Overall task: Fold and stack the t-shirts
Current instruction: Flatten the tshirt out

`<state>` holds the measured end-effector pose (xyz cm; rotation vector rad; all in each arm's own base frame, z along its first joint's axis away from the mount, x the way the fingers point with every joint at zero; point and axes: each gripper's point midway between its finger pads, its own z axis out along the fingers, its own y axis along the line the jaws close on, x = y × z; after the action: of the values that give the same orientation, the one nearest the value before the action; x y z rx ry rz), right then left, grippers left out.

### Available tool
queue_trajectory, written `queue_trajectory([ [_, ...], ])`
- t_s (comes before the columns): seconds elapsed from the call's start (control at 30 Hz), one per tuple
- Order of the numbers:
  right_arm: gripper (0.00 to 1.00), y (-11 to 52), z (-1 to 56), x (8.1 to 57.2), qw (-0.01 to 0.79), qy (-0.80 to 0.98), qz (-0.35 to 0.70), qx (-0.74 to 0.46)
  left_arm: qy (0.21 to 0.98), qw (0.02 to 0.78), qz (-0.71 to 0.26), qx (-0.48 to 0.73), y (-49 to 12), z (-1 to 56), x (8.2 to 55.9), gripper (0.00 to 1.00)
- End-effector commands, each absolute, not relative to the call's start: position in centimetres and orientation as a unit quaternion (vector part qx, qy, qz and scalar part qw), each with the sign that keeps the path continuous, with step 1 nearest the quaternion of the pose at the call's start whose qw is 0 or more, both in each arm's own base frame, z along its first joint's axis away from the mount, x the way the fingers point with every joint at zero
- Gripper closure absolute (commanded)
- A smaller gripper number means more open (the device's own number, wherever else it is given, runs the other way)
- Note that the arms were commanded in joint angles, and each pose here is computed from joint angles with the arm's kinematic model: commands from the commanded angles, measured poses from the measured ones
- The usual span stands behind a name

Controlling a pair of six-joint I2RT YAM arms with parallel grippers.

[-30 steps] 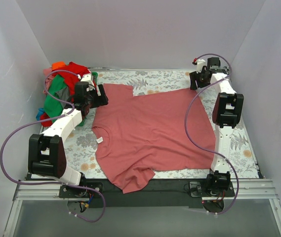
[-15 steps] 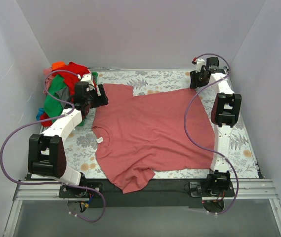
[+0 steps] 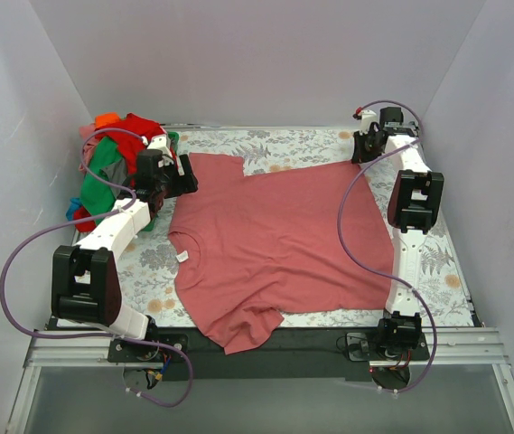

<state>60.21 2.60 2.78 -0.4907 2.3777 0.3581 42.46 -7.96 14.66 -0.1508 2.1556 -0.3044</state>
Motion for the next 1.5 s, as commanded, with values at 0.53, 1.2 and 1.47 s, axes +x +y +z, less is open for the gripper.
queue_trajectory([
  [0.53,0.99,-6.4,2.6,56.7,0.313,0.934,0.148,-0.089,0.891,0.397,-0.216,-0.035,-12.8,12.9,50.3,0.35],
  [1.2,0.99,-5.2,1.8,51.3,0.278,0.937,0.17,-0.126,0.943,0.314,-0.112,-0.026,-15.8,0.6,59.2,0.42],
  [1.47,0.99,-4.7,1.6,49.0,0.263,0.939,0.176,-0.133,0.959,0.277,-0.065,-0.021,-15.2,0.5,55.0,0.83],
])
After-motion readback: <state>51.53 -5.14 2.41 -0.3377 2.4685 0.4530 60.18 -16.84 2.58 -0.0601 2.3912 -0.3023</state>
